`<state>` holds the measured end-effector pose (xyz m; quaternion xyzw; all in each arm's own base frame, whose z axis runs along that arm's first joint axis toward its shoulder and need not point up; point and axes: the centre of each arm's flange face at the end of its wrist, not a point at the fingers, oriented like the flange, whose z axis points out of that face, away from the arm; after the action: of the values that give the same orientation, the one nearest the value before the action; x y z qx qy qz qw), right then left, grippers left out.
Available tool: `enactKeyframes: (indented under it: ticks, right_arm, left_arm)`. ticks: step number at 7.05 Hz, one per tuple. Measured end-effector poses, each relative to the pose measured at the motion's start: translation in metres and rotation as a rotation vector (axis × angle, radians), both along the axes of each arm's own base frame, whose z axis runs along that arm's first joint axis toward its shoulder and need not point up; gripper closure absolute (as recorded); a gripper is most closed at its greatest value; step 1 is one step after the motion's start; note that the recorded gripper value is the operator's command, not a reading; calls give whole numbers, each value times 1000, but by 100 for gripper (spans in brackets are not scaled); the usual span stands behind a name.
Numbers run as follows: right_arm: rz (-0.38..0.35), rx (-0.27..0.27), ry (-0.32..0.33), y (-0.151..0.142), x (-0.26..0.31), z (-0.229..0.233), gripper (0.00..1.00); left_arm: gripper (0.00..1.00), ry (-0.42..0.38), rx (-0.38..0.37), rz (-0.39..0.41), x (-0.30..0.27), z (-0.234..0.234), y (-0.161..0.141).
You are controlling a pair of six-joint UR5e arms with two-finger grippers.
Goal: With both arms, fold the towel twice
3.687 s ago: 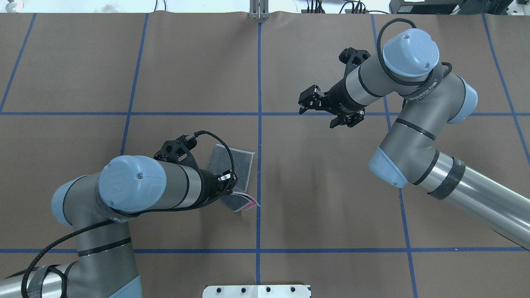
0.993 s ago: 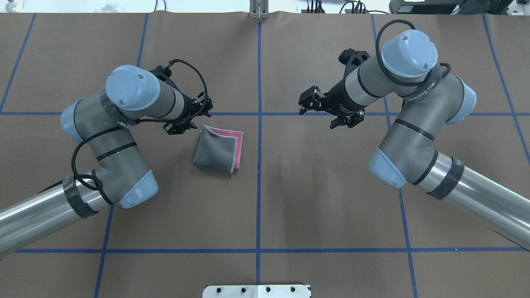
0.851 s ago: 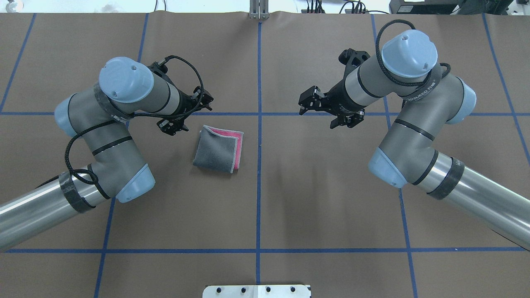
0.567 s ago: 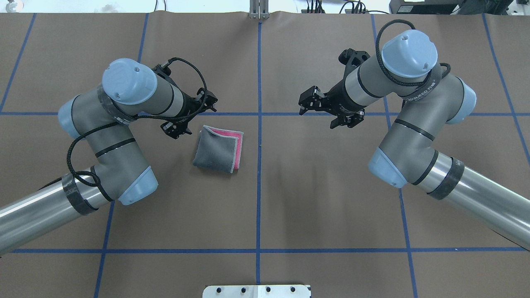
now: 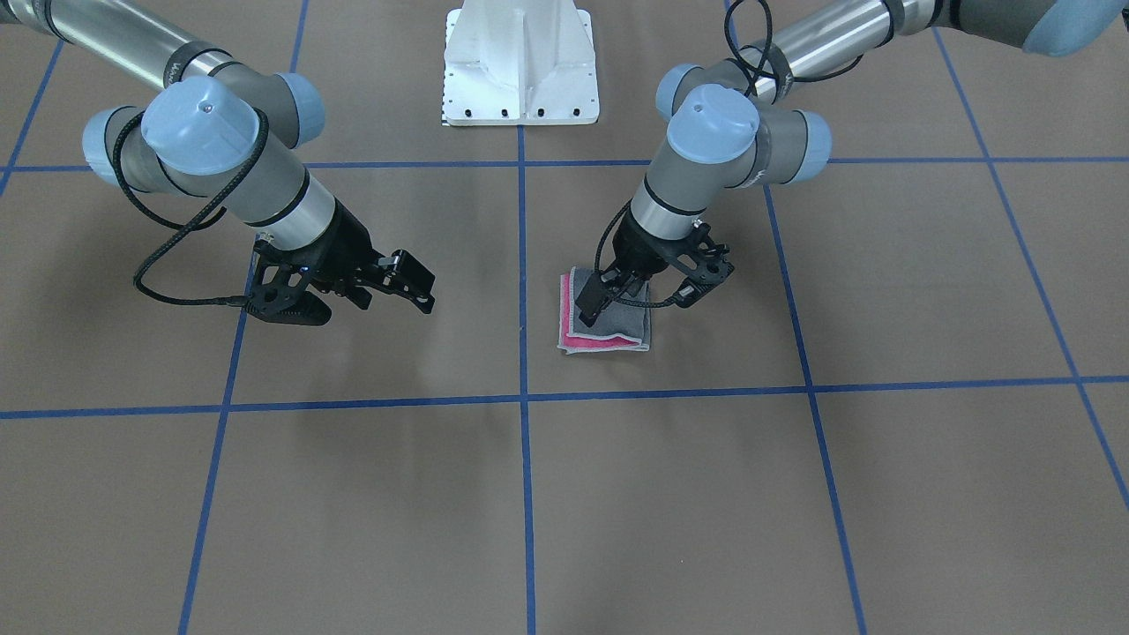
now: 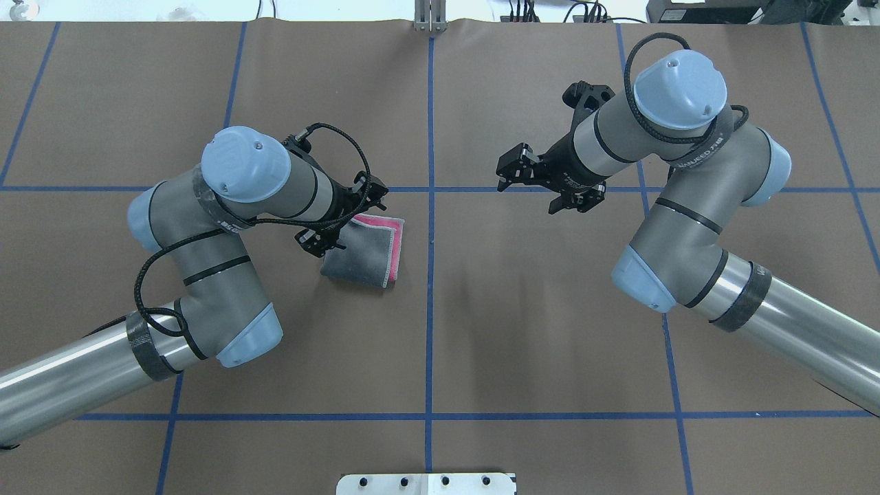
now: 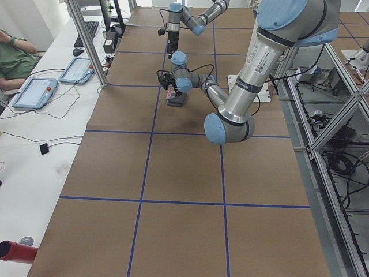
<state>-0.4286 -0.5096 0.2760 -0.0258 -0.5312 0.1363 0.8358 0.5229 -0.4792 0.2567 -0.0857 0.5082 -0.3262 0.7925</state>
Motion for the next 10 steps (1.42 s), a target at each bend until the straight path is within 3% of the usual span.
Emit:
enactKeyframes:
  ticks: [5, 10]
  right_arm:
    - [1, -2, -1, 0, 0, -1, 0]
    - [7, -1, 1, -3, 4, 0, 0]
  left_arm:
    - [1, -6, 24, 1, 16, 34, -16]
    - [0, -47, 100, -15, -37, 47, -71]
